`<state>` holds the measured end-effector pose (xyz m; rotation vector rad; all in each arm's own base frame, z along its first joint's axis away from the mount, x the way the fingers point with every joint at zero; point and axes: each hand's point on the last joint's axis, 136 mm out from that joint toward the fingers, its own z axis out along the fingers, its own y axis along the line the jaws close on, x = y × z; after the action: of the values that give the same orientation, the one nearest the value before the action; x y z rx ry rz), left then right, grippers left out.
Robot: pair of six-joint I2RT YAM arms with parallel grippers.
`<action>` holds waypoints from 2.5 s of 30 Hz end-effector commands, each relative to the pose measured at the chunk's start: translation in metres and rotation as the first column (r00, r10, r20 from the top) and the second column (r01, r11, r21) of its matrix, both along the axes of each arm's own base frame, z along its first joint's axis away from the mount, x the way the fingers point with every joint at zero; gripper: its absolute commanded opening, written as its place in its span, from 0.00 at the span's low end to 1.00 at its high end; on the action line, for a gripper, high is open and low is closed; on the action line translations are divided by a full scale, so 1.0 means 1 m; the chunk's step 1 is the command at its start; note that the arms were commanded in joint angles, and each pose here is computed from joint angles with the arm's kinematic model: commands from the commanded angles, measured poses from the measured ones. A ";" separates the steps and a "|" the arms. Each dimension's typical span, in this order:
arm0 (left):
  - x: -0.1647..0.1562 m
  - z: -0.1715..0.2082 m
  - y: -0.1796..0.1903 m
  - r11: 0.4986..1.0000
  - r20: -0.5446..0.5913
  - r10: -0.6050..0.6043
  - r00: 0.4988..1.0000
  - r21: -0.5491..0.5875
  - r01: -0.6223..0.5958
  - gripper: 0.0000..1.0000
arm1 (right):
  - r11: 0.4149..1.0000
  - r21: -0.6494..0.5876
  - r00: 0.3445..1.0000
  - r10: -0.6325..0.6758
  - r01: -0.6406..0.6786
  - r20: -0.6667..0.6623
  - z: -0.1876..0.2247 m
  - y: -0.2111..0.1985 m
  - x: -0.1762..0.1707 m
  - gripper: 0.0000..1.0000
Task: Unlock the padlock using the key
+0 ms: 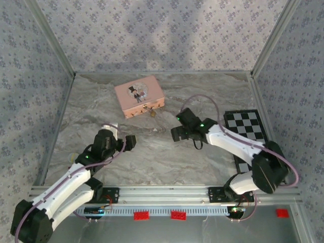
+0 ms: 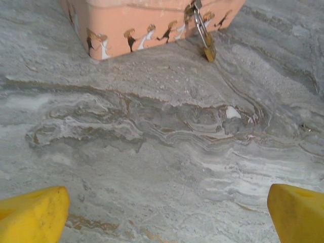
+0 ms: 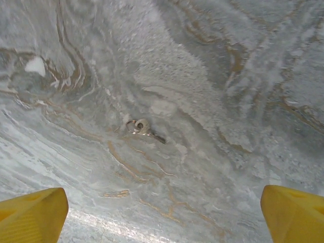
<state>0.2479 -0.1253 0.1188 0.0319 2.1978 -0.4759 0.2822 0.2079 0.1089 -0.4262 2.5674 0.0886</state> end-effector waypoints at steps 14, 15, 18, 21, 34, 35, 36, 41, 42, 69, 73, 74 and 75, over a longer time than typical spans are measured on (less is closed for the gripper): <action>0.007 0.010 0.022 0.992 0.073 0.116 0.991 0.040 -0.119 1.00 | 0.921 -0.360 0.984 0.104 -0.151 -0.146 -0.054 0.030 0.027 0.78; 0.007 0.009 0.022 0.992 0.070 0.116 0.991 0.043 -0.119 1.00 | 0.913 -0.384 0.985 0.088 -0.138 -0.145 -0.055 0.027 0.029 0.78; 0.007 0.009 0.023 0.991 0.066 0.121 0.990 0.047 -0.125 1.00 | 0.888 -0.440 0.986 0.072 -0.131 -0.149 -0.061 0.018 0.034 0.76; 0.008 0.008 0.023 0.991 0.068 0.121 0.990 0.043 -0.124 1.00 | 0.877 -0.458 0.984 0.077 -0.144 -0.162 -0.067 0.017 0.035 0.69; 0.010 0.005 0.021 0.991 0.053 0.119 0.992 0.048 -0.122 1.00 | 0.870 -0.465 0.976 0.074 -0.163 -0.203 -0.084 0.022 0.039 0.42; 0.009 0.005 0.021 0.991 0.052 0.119 0.992 0.050 -0.121 1.00 | 0.870 -0.467 0.976 0.070 -0.160 -0.205 -0.085 0.021 0.040 0.40; 0.009 0.005 0.021 0.991 0.053 0.120 0.991 0.048 -0.123 1.00 | 0.868 -0.470 0.976 0.069 -0.160 -0.205 -0.085 0.020 0.040 0.37; 0.009 0.005 0.020 0.992 0.053 0.118 0.992 0.044 -0.121 1.00 | 0.865 -0.477 0.976 0.059 -0.156 -0.212 -0.090 0.017 0.039 0.32; 0.009 0.004 0.020 0.992 0.051 0.117 0.992 0.044 -0.119 1.00 | 0.864 -0.480 0.976 0.058 -0.155 -0.211 -0.090 0.018 0.039 0.31; 0.013 0.000 0.009 0.997 0.034 0.067 0.997 0.042 -0.068 1.00 | 0.982 -0.178 0.997 -0.064 0.055 -0.043 -0.010 0.032 0.044 0.00; 0.014 -0.002 0.001 0.999 0.025 0.031 0.999 0.037 -0.032 1.00 | 0.993 0.004 0.992 -0.120 0.120 -0.036 0.015 0.039 0.038 0.00; 0.014 -0.003 0.000 0.999 0.024 0.022 0.999 0.035 -0.023 1.00 | 0.990 0.052 0.991 -0.131 0.133 -0.041 0.021 0.040 0.036 0.00; 0.013 -0.003 -0.003 1.000 0.027 0.007 1.000 0.028 -0.008 1.00 | 0.982 0.112 0.988 -0.147 0.150 -0.041 0.028 0.042 0.034 0.00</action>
<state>0.2557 -0.1140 0.0990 -0.0096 2.2332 -0.3676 0.3238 0.2438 0.1306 -0.3371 2.5848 0.0087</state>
